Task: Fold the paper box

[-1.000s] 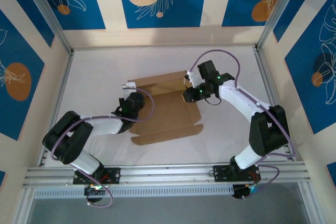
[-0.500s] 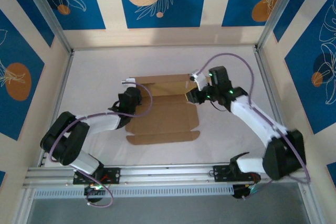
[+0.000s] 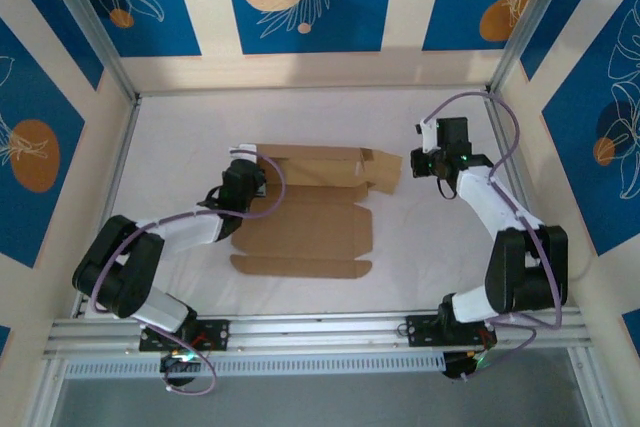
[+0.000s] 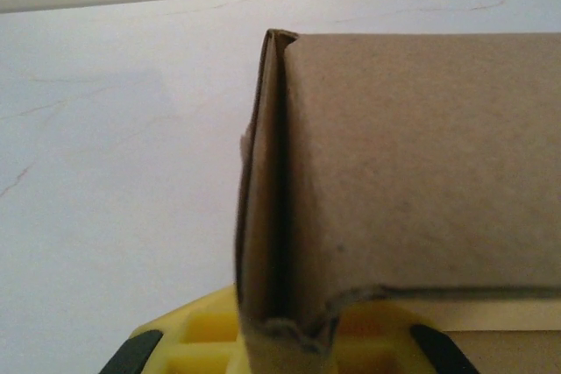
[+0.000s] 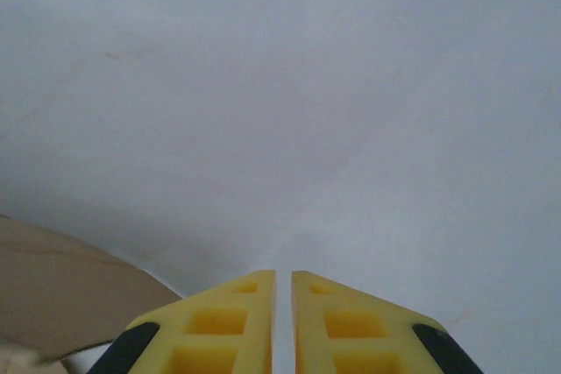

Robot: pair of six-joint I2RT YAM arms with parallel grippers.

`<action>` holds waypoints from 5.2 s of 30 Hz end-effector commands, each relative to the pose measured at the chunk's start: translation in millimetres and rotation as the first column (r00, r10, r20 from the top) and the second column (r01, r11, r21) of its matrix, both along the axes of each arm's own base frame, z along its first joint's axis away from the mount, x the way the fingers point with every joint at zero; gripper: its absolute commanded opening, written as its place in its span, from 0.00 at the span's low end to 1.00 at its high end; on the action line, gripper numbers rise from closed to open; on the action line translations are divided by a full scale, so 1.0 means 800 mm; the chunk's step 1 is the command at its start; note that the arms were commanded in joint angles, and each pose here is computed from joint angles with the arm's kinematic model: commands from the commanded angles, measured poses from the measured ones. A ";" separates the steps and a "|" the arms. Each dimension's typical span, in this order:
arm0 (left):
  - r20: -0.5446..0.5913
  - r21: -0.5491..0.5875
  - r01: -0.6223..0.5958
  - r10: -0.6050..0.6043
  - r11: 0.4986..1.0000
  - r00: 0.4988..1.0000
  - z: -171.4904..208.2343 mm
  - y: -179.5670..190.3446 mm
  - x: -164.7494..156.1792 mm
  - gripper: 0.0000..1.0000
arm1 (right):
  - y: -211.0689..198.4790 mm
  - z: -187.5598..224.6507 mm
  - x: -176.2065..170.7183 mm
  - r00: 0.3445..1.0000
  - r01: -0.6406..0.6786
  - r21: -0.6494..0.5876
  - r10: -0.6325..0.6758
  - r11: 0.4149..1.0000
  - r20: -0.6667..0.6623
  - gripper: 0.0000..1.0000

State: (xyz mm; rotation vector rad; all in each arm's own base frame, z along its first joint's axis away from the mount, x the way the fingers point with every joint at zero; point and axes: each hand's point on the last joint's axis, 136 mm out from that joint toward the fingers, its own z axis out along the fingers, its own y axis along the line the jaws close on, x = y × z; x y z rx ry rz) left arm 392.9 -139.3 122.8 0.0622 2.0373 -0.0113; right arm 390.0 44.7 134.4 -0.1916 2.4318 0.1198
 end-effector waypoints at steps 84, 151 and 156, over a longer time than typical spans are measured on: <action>-0.017 -0.030 0.193 -0.193 0.981 0.981 0.001 -0.023 -0.017 0.00 | 0.190 -0.009 0.069 0.878 -0.394 -0.037 0.388 0.918 0.280 0.28; 0.003 -0.158 0.169 -0.171 0.973 0.985 0.027 -0.029 -0.036 0.00 | 0.111 -0.065 0.094 0.987 -0.084 -0.373 0.128 0.924 0.094 0.10; 0.006 -0.167 0.178 -0.179 0.970 0.984 0.026 -0.035 -0.037 0.00 | 0.131 -0.063 0.092 0.982 -0.123 -0.345 0.164 0.930 0.093 0.14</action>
